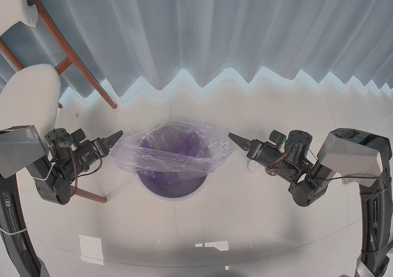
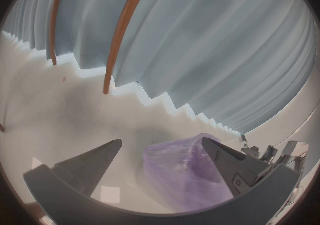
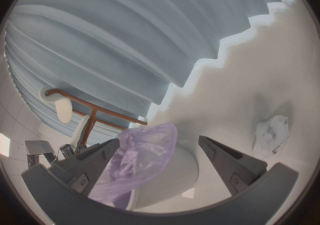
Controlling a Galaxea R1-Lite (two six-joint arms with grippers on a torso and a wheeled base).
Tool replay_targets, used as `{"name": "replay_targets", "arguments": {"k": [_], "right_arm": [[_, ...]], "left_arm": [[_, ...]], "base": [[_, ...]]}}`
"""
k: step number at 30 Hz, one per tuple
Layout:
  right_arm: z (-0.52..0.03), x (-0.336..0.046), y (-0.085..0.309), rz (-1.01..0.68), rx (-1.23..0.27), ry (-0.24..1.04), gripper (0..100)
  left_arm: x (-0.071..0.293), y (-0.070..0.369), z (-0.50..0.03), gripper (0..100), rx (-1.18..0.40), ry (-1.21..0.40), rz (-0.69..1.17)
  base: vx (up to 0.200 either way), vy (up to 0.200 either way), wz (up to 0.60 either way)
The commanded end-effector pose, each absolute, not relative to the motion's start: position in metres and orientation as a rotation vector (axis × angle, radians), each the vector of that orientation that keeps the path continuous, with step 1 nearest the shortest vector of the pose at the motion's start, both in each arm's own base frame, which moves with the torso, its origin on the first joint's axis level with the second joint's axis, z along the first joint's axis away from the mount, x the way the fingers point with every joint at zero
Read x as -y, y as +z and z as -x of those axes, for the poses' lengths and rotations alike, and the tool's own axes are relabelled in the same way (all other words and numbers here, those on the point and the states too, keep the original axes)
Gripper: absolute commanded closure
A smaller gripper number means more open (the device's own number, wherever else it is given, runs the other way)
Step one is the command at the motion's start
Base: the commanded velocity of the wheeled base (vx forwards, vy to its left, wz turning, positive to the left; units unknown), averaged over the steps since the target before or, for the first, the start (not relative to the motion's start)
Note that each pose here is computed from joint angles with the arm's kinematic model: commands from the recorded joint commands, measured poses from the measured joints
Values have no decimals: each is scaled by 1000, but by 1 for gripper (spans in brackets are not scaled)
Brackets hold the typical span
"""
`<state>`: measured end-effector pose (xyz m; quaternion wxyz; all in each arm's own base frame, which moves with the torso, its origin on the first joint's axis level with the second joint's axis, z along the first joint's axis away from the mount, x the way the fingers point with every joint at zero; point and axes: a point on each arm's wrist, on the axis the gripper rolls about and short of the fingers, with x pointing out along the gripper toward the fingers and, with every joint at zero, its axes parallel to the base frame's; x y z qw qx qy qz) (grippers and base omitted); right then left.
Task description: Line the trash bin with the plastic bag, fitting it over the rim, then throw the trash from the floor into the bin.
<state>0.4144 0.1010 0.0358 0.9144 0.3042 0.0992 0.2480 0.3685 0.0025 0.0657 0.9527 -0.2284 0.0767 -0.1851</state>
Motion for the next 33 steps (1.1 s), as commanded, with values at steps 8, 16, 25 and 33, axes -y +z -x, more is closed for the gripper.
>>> {"name": "replay_targets", "arguments": {"k": [8,16,25,33], "right_arm": [[-384,-99,65,-631,-223,551,0],[-370,-107,54,-632,-298,573,0],[-364,-127,46,-693,-362,604,0],[-358,-130,33,-697,-416,596,0]], "left_arm": [[4,108,-340,0,-313,-442,554],[2,106,-340,0,-384,-420,578],[10,106,-349,0,-430,-419,586],[14,99,-351,0,-488,-410,616]], "base": [[0,0,0],[0,0,0],[0,0,0],[0,0,0]]}}
